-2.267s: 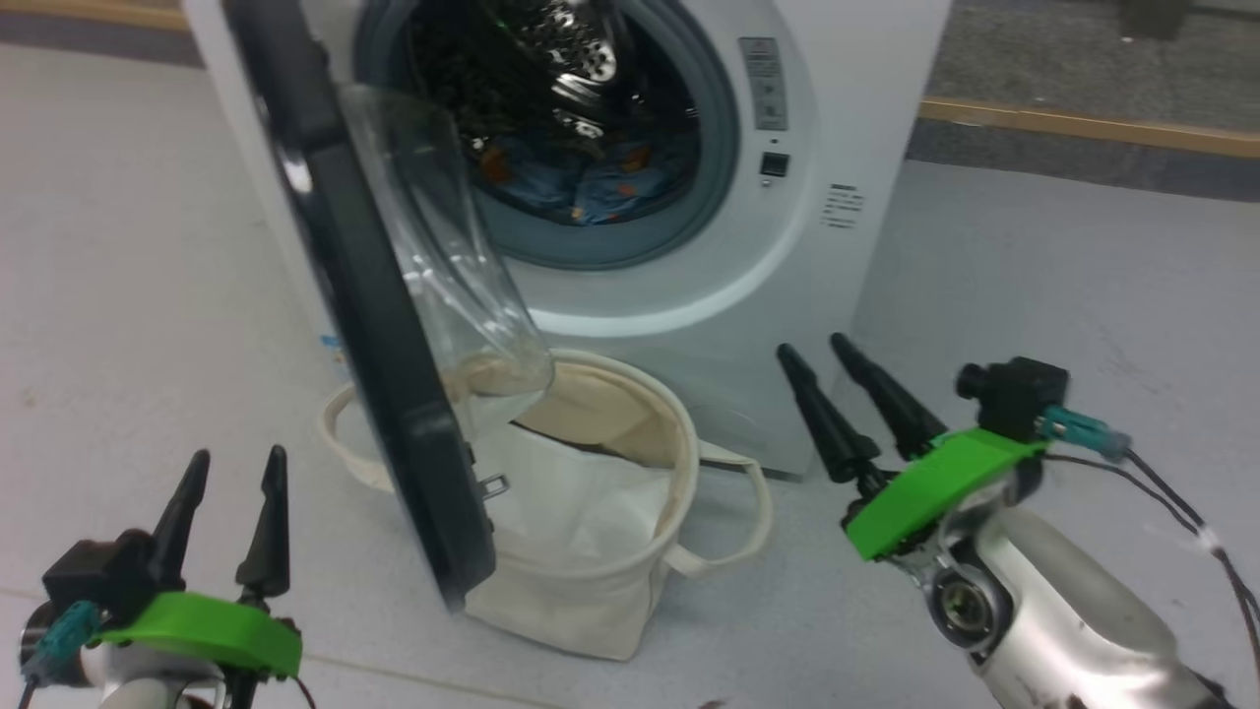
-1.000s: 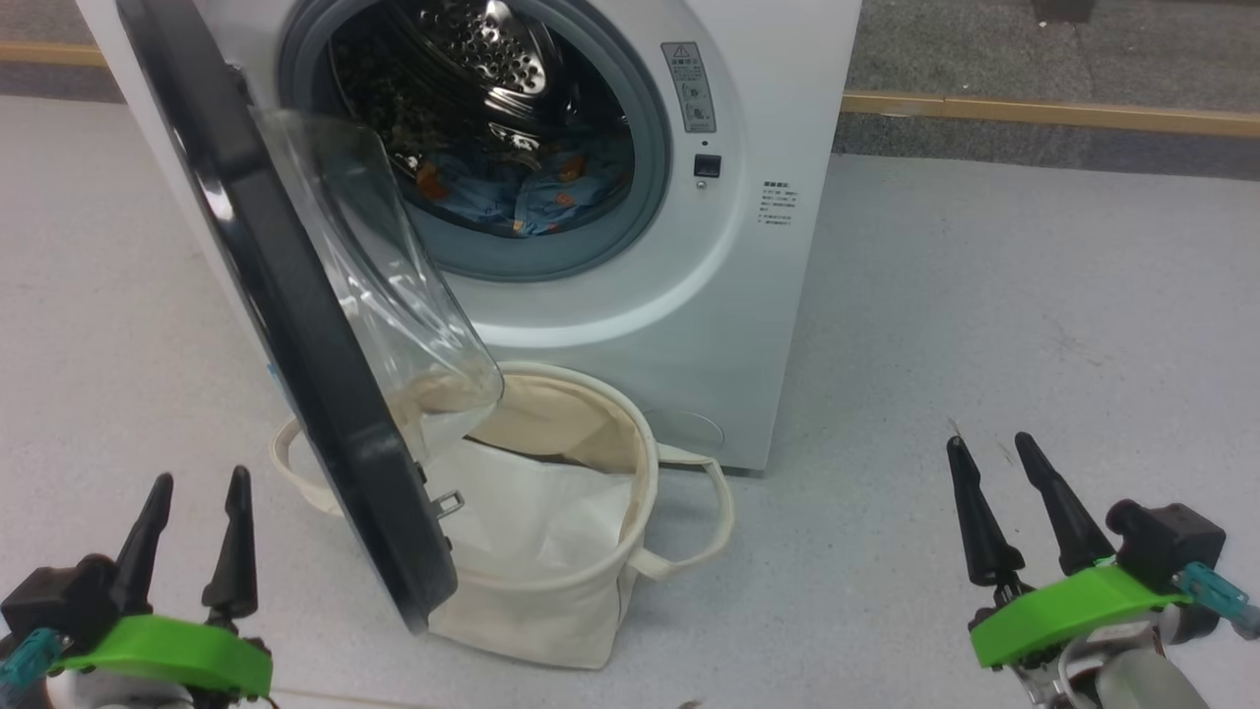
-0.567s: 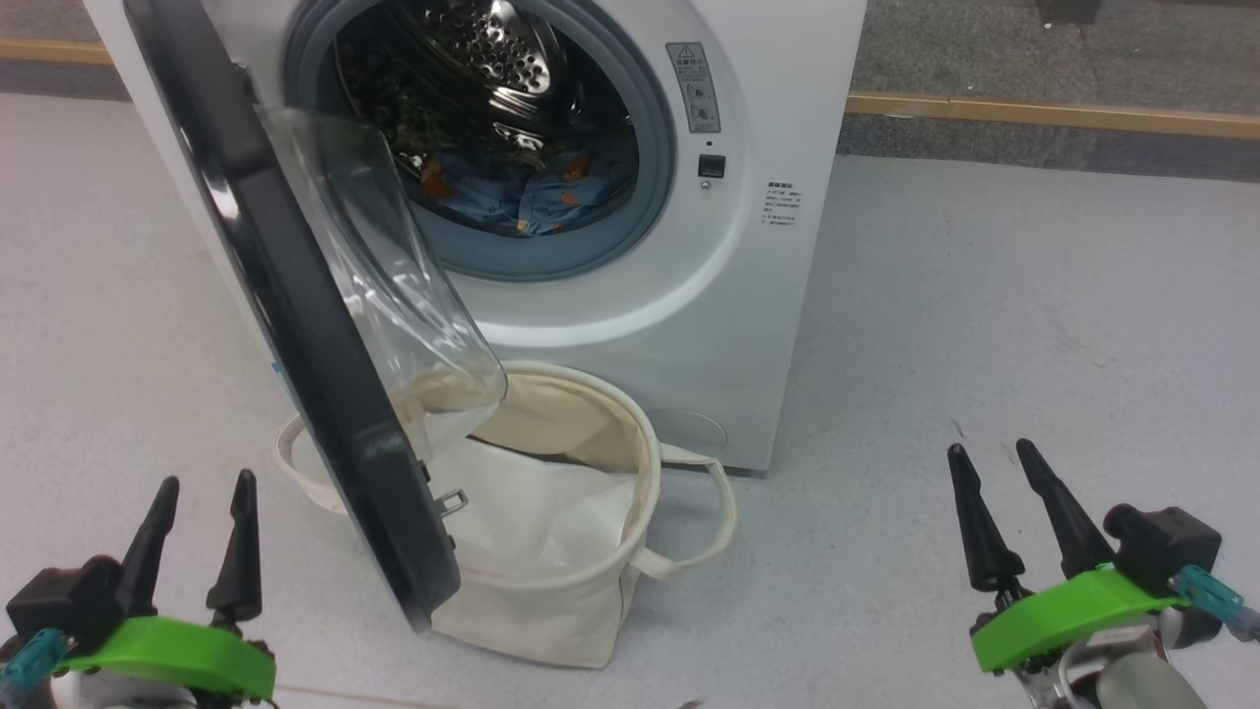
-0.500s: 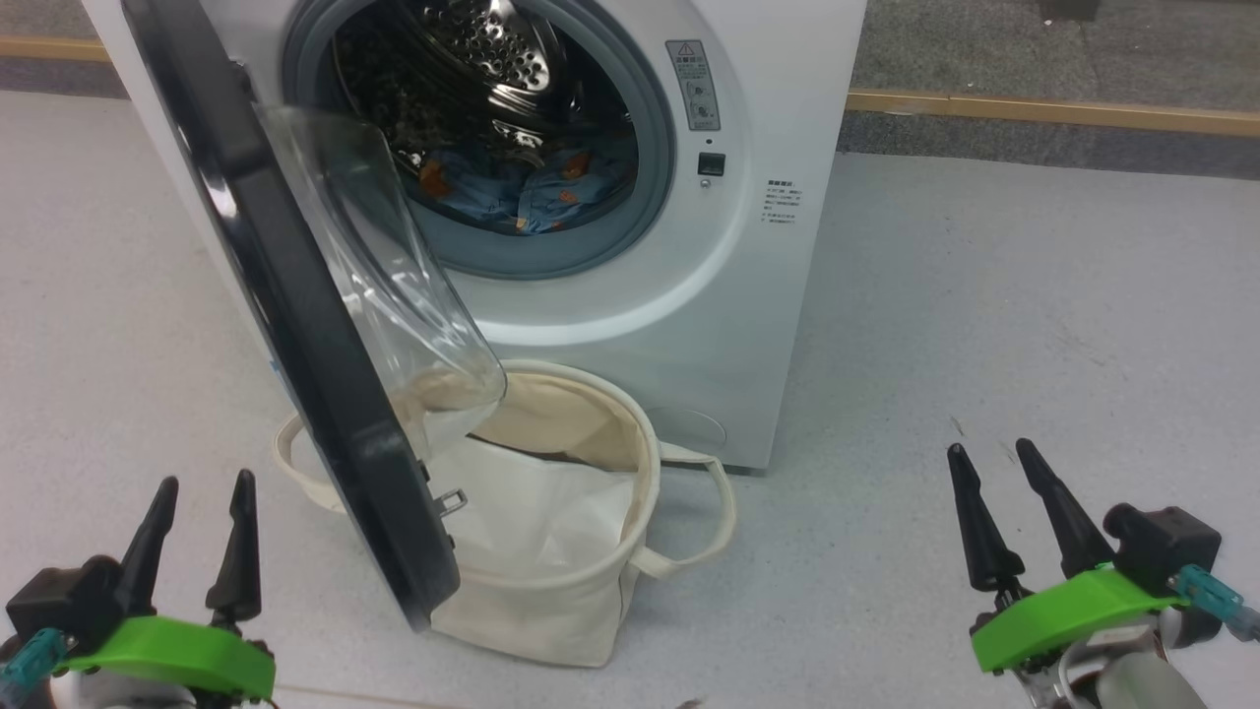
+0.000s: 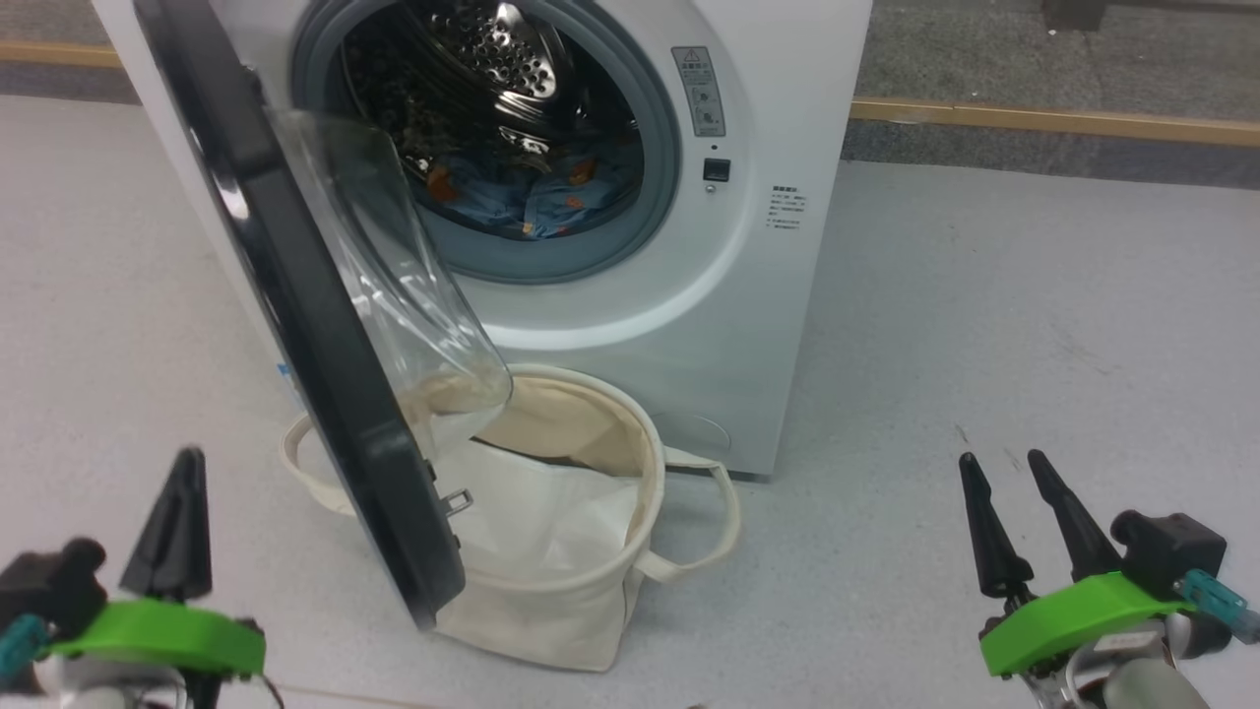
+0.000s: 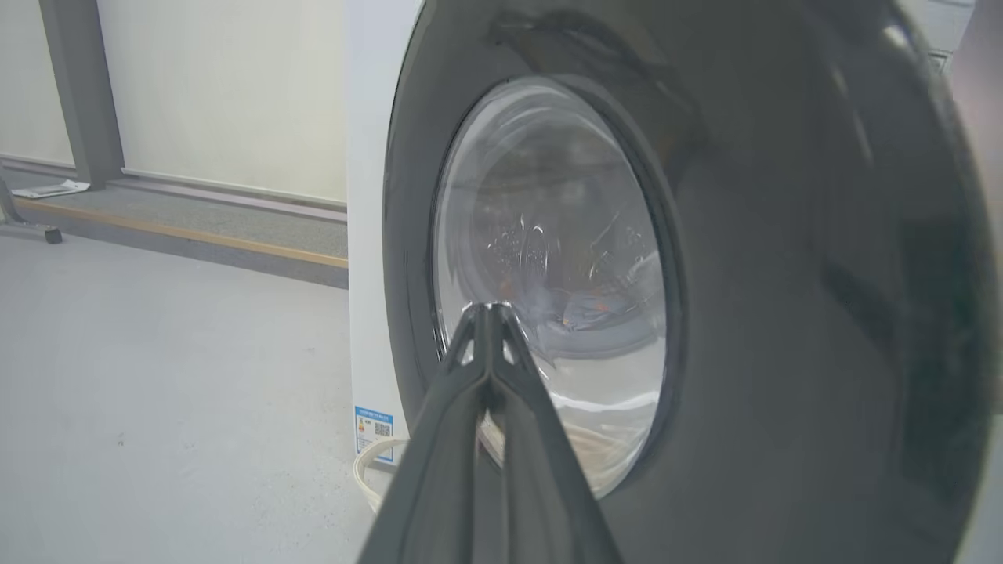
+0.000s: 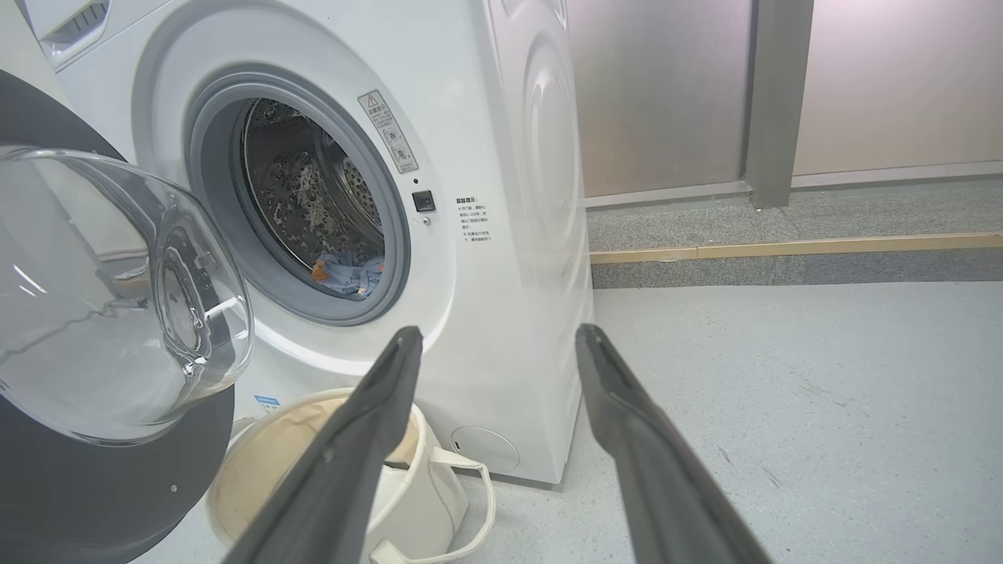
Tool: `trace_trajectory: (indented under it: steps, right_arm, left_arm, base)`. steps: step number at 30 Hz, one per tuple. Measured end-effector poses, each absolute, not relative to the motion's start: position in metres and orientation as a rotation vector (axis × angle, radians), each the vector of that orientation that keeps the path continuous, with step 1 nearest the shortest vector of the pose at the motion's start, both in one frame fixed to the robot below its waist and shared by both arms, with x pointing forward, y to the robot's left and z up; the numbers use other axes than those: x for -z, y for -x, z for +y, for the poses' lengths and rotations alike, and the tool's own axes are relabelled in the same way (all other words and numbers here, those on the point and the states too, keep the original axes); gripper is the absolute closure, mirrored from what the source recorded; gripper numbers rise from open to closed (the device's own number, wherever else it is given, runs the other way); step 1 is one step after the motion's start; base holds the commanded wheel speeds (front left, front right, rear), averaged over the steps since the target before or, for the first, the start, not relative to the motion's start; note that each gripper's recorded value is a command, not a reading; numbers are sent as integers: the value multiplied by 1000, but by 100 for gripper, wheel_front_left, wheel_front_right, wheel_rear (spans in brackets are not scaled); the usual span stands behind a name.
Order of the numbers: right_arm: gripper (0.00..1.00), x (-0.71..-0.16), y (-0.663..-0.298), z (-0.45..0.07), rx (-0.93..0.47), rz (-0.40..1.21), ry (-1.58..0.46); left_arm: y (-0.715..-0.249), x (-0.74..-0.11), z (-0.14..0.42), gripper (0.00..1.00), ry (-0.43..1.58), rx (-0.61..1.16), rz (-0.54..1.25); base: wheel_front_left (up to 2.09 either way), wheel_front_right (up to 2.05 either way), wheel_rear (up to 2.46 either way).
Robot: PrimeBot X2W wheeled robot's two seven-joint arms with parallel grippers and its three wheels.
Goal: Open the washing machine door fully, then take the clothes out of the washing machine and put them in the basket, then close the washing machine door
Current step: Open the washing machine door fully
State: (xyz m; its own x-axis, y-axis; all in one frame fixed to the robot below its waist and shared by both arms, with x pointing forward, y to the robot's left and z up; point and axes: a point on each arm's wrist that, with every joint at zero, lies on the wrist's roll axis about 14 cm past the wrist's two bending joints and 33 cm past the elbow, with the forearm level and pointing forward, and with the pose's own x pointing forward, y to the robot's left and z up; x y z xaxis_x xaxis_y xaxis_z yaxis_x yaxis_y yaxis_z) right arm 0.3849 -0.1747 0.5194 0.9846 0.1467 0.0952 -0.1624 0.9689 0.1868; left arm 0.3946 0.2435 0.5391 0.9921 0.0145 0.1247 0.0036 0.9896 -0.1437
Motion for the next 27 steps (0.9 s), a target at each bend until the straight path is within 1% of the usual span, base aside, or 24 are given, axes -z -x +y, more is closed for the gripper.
trace_trajectory:
  steps: [4,5,6,8,12,16,18,22,27]
  right_arm:
    - [0,-520,-387,-173,-161,-82,-196]
    - [0,-521,-388,-171,-166,-83,-196]
    - [0,-522,-390,-167,-177,-85,-196]
    - [0,-524,-391,-163,-190,-89,-195]
    - [0,-527,-393,-155,-212,-95,-194]
    - [0,-529,-394,-150,-227,-98,-193]
    - [0,-528,-395,-148,-231,-96,-193]
    - [0,-526,-395,-149,-228,-90,-194]
    - [0,-520,-395,-155,-211,-76,-196]
  left_arm:
    - [-395,-580,244,100,131,0,-247]
    - [-395,-597,243,100,130,2,-294]
    - [-394,-633,238,100,131,15,-382]
    - [-389,-668,230,100,150,37,-455]
    - [-376,-717,201,100,212,116,-521]
    - [-366,-733,157,100,345,239,-468]
    - [-365,-732,140,100,366,275,-431]
    - [-371,-716,110,100,380,321,-356]
    - [-385,-678,70,100,427,388,-228]
  base:
    - [0,0,0]
    - [0,0,0]
    - [0,0,0]
    - [0,0,0]
    - [0,0,0]
    - [0,0,0]
    - [0,0,0]
    - [0,0,0]
    - [0,0,0]
